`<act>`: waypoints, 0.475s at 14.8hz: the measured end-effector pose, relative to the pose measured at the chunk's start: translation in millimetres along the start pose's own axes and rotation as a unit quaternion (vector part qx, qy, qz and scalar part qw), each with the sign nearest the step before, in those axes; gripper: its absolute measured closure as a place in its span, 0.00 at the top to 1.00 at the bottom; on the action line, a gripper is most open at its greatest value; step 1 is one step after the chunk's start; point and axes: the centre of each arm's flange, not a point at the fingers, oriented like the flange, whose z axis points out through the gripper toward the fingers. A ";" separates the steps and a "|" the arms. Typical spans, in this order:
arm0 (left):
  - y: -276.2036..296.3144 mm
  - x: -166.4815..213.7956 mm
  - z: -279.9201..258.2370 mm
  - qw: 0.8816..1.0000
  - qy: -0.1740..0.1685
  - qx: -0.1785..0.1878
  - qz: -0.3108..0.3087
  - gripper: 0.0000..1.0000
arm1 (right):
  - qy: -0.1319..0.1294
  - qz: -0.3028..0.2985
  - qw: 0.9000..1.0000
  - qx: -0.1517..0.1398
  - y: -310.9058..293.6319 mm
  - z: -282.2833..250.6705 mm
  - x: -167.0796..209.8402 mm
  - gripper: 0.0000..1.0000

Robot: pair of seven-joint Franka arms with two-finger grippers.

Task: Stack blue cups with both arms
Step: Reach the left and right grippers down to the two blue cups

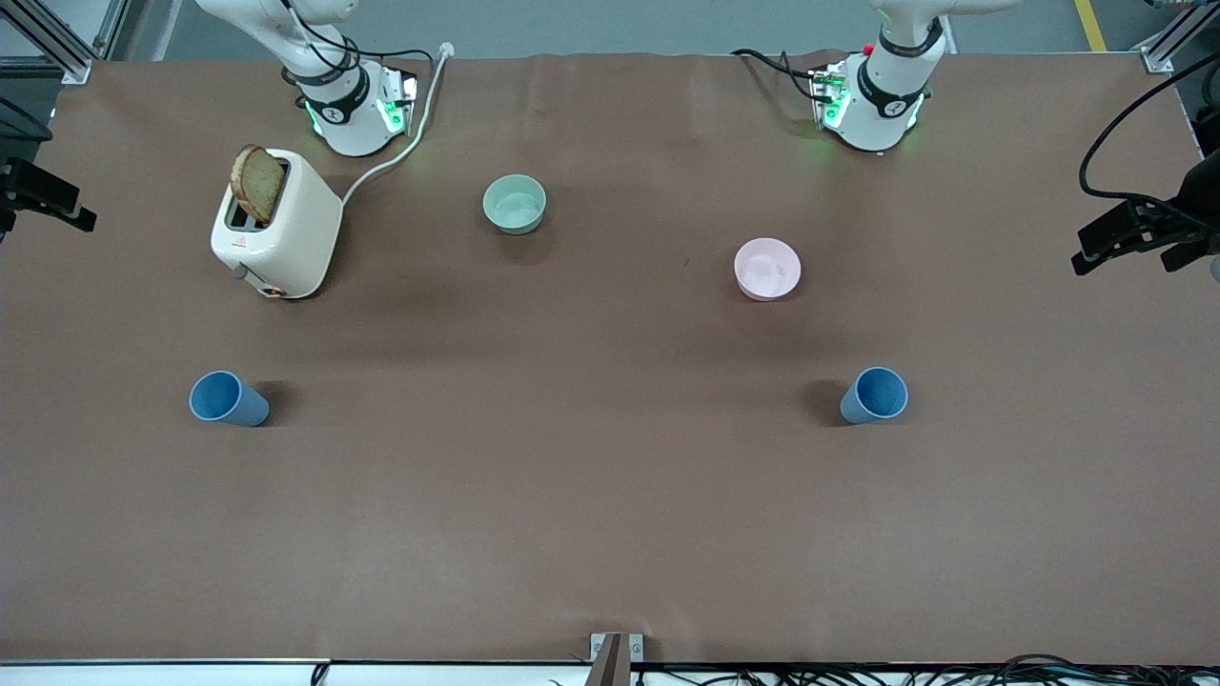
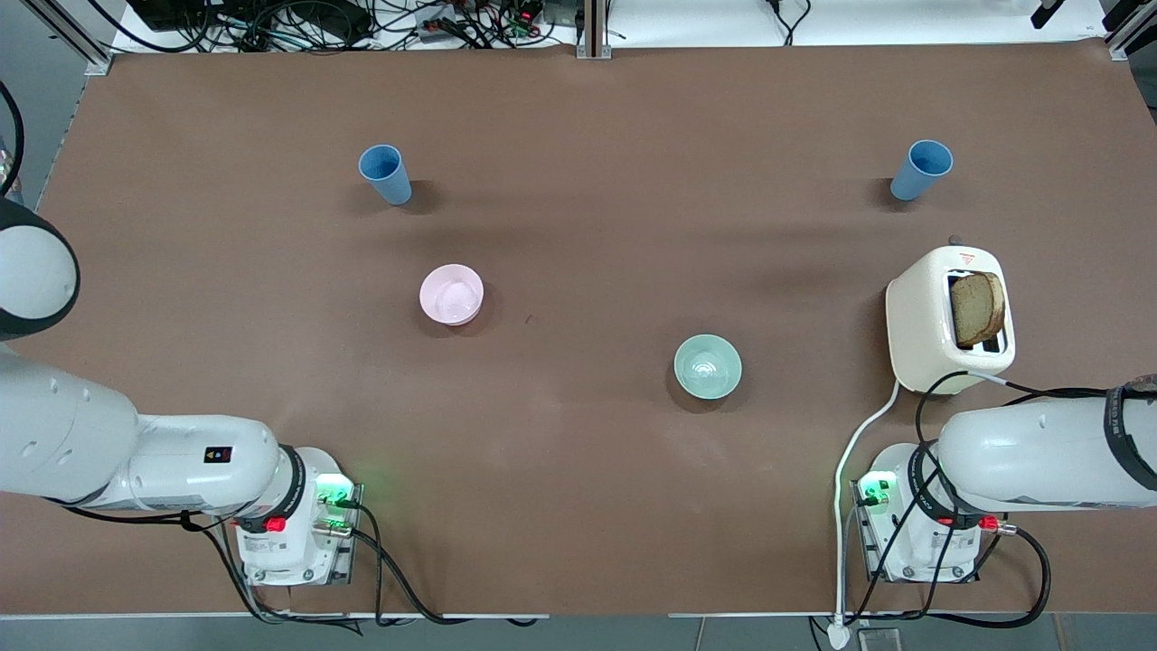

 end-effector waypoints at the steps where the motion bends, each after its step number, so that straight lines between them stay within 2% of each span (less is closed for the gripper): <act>1: 0.0 -0.1 0.4 1.000 -0.001 0.000 0.000 1.00 | 0.000 0.000 1.000 0.000 0.2 0.0 0.0 0.98; 4: 0.7 -7.9 9.4 0.999 -0.042 0.001 0.001 1.00 | 0.000 0.001 1.000 0.000 0.7 -0.1 0.0 0.98; 7: 1.9 -6.4 16.4 0.999 -0.054 0.000 0.002 1.00 | 0.002 0.003 1.000 0.000 2.6 -0.2 0.3 0.97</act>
